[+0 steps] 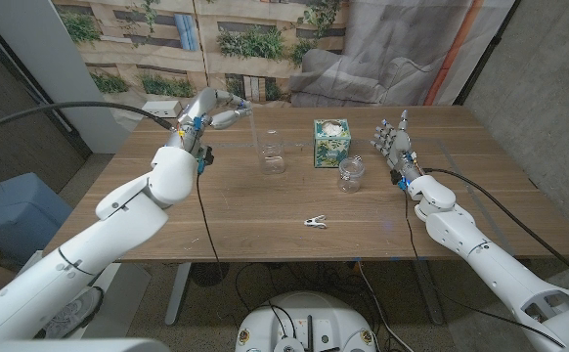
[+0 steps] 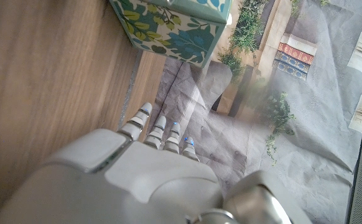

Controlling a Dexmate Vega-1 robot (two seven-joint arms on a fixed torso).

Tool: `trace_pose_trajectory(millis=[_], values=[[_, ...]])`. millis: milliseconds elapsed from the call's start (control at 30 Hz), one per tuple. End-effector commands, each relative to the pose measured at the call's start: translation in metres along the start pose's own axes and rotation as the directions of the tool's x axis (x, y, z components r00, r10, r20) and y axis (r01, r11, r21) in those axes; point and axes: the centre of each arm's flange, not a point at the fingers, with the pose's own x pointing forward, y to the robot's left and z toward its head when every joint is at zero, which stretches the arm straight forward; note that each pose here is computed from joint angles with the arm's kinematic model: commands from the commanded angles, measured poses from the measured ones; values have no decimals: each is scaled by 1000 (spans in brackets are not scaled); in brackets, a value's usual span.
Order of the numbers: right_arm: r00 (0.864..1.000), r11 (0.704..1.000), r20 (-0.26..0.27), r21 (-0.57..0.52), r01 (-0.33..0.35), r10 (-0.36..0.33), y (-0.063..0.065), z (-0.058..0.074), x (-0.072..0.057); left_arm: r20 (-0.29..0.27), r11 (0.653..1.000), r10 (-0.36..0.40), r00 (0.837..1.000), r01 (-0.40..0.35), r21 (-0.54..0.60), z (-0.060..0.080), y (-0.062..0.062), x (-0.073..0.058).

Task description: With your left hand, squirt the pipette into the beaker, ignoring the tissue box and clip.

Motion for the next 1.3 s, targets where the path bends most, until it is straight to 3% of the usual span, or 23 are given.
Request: trace_pose_trajectory(millis=[33, 733, 1300], values=[[1000, 1000, 0, 0, -2, 2, 0, 0, 0, -8, 1000, 7, 1000, -7, -22, 1, -15, -12], [1000, 1000, 0, 0, 2, -2, 0, 0, 0, 13, 997, 19, 1000, -18, -73, -3, -43, -28], [1000, 1000, 0, 0, 2, -2, 0, 0, 0, 38, 1000, 16, 999, -15, -13, -4, -64, -40]])
